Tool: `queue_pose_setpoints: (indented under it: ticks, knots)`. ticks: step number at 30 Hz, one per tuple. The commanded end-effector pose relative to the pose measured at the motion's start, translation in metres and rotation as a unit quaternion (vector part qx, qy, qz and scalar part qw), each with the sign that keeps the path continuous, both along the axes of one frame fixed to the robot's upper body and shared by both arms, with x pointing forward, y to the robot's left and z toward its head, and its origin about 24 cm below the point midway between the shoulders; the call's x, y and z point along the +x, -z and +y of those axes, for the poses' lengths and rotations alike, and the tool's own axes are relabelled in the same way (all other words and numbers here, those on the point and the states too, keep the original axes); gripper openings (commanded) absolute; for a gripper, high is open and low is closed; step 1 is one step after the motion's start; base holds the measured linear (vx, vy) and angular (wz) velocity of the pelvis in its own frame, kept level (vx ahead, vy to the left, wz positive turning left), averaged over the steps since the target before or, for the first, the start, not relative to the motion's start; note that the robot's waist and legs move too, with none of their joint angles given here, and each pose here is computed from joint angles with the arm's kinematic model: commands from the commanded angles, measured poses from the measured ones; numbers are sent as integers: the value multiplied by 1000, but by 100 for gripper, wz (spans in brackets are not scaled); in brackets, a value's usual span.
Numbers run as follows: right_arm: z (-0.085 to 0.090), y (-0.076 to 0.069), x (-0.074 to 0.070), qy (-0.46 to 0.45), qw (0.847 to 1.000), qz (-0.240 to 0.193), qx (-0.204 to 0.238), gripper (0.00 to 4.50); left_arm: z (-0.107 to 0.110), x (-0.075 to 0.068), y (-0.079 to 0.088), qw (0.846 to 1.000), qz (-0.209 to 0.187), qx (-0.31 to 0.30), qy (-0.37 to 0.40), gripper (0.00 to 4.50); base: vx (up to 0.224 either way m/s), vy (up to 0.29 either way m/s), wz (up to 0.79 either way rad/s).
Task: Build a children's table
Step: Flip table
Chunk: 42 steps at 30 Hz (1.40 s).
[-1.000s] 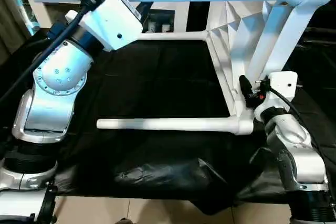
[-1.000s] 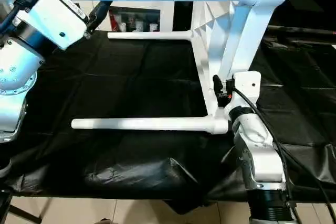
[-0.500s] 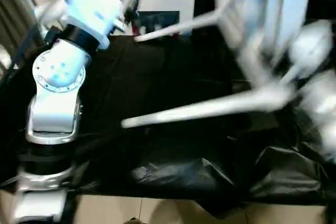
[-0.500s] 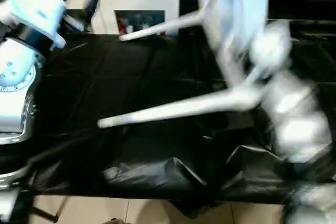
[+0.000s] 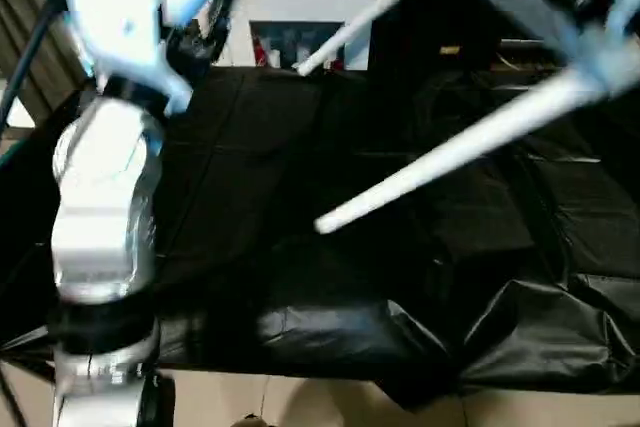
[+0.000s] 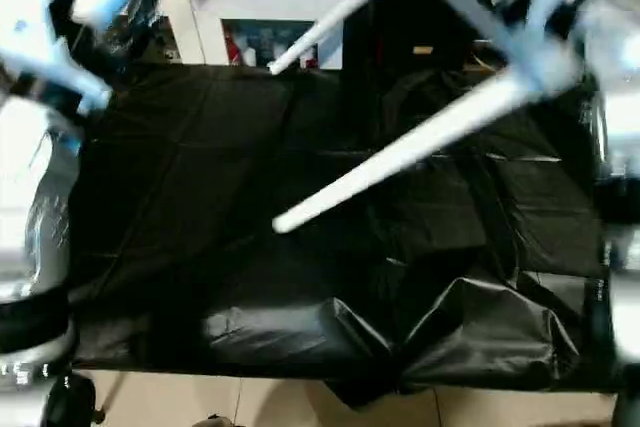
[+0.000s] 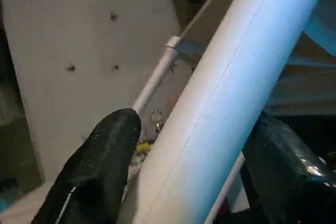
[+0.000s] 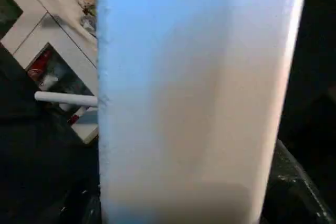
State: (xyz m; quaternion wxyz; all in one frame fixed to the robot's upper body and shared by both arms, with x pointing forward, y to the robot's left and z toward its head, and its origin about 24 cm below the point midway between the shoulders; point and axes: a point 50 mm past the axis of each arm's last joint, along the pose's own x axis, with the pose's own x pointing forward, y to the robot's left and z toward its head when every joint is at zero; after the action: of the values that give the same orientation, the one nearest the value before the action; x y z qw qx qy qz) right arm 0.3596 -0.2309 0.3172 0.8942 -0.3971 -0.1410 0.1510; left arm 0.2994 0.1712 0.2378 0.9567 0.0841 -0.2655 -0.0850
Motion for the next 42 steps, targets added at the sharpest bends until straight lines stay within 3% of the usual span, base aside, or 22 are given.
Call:
queue_pose_setpoints:
  ticks: [1, 5, 6, 7, 10, 17, 22, 23, 26, 27, 31, 33, 34, 36, 38, 39, 41, 42]
  knots:
    - [10, -6, 0, -42, 998, 4, -56, 193, 16, 9, 31, 995, 86, -51, -31, 300, 0, 0, 0]
    - [20, -14, 2, -84, 993, 4, -83, 193, 17, 7, 38, 993, 98, -52, -31, 288, 0, 0, 0]
    - [20, -14, 2, -84, 993, 4, -83, 249, 17, 7, 38, 993, 98, -52, -31, 277, 0, 0, 0]
    - [26, -19, 2, -110, 990, 0, -84, 263, 17, 5, 40, 993, 101, -48, -31, 275, 0, 0, 0]
    - [30, -23, 1, -131, 987, -5, -88, 284, 16, 4, 38, 994, 98, -44, -27, 258, 0, 0, 0]
    - [37, -23, -6, -182, 982, -12, -53, 350, 14, 4, 32, 995, 89, -35, -18, 227, 0, 0, 0]
    - [45, -32, -19, -254, 965, -62, 17, 391, 14, 4, 32, 995, 91, -31, -19, 212, 0, 0, 0]
    - [48, -36, -26, -286, 954, -75, 52, 404, 14, 4, 31, 995, 91, -29, -20, 207, 0, 0, 0]
    - [53, -41, -36, -334, 932, -99, 101, 429, 16, 5, 31, 995, 92, -27, -22, 201, 0, 0, 0]
    - [53, -43, -42, -344, 920, -129, 135, 435, 17, 5, 31, 995, 92, -24, -23, 199, 0, 0, 0]
    - [48, -40, -47, -323, 911, -175, 188, 450, 19, 6, 31, 995, 91, -18, -26, 195, 0, 0, 0]
    - [32, -26, -48, -239, 899, -239, 279, 450, 24, 6, 30, 995, 90, -5, -33, 194, 0, 0, 0]
    - [29, -22, -49, -226, 897, -245, 291, 450, 25, 6, 30, 995, 90, -5, -34, 193, 0, 0, 0]
    - [14, -1, -50, -159, 881, -265, 358, 450, 27, 6, 29, 995, 89, -5, -36, 188, 0, 0, 0]
    - [9, 18, -51, -120, 880, -267, 373, 450, 28, 7, 28, 995, 89, -3, -37, 186, 0, 0, 0]
    - [7, 36, -54, -92, 884, -264, 375, 450, 29, 7, 28, 995, 89, 0, -37, 184, 0, 0, 0]
    - [0, 72, -56, -28, 877, -236, 417, 450, 30, 8, 28, 995, 90, 5, -36, 184, 0, 0, 0]
    - [0, 81, -54, -16, 878, -218, 425, 450, 30, 9, 28, 995, 90, 7, -35, 182, 0, 0, 0]
